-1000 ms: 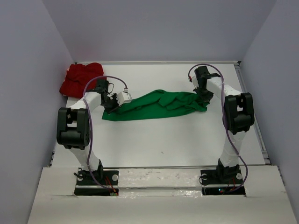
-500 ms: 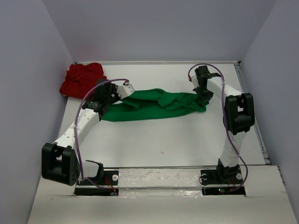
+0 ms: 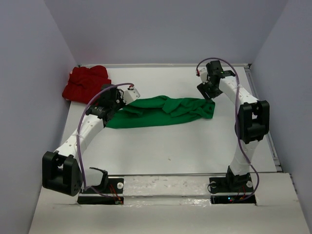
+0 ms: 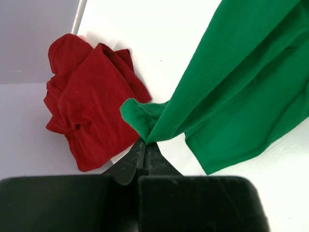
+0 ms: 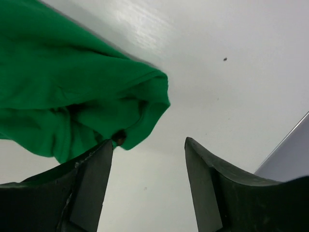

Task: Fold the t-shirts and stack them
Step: Flatten out the tshirt

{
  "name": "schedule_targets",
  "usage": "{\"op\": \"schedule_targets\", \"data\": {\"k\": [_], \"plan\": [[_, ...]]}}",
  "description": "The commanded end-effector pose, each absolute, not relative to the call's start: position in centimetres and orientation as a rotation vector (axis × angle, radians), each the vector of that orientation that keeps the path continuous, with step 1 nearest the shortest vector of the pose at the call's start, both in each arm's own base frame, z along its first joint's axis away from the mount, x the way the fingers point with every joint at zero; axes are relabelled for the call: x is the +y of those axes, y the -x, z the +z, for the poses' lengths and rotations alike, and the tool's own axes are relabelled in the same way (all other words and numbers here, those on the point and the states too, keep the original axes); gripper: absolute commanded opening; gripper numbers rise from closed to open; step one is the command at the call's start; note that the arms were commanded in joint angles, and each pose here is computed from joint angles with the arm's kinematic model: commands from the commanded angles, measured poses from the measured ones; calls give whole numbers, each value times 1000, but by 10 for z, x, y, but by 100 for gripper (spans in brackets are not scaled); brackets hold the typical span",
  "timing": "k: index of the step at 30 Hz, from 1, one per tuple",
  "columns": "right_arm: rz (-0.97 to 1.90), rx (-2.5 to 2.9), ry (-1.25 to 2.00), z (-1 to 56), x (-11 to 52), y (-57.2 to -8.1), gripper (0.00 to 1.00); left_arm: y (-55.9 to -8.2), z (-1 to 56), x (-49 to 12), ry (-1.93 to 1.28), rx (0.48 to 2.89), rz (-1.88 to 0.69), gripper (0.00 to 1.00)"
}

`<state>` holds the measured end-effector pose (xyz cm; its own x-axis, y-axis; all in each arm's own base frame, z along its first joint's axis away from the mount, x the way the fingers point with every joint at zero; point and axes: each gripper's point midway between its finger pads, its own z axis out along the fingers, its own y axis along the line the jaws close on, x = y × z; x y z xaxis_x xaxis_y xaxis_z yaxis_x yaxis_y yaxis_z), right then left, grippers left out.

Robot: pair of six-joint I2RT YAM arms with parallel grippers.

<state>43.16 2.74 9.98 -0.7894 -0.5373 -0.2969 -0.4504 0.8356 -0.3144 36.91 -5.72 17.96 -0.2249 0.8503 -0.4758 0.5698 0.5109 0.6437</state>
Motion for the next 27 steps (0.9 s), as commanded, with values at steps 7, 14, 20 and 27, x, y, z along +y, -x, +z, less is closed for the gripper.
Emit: {"op": "schedule_targets", "data": {"k": [7, 14, 20, 27], "plan": [[-118, 2536, 728, 126, 59, -468, 40, -363, 186, -64, -1139, 1932, 426, 0], [-170, 2586, 779, 93, 50, -462, 37, -363, 182, -68, -1139, 1958, 415, 0], [-230, 2591, 778, 80, 43, -468, 37, -362, 180, -72, -1147, 1969, 408, 0], [-262, 2603, 784, 66, 40, -475, 36, -358, 176, -73, -1148, 1988, 406, 0]]}}
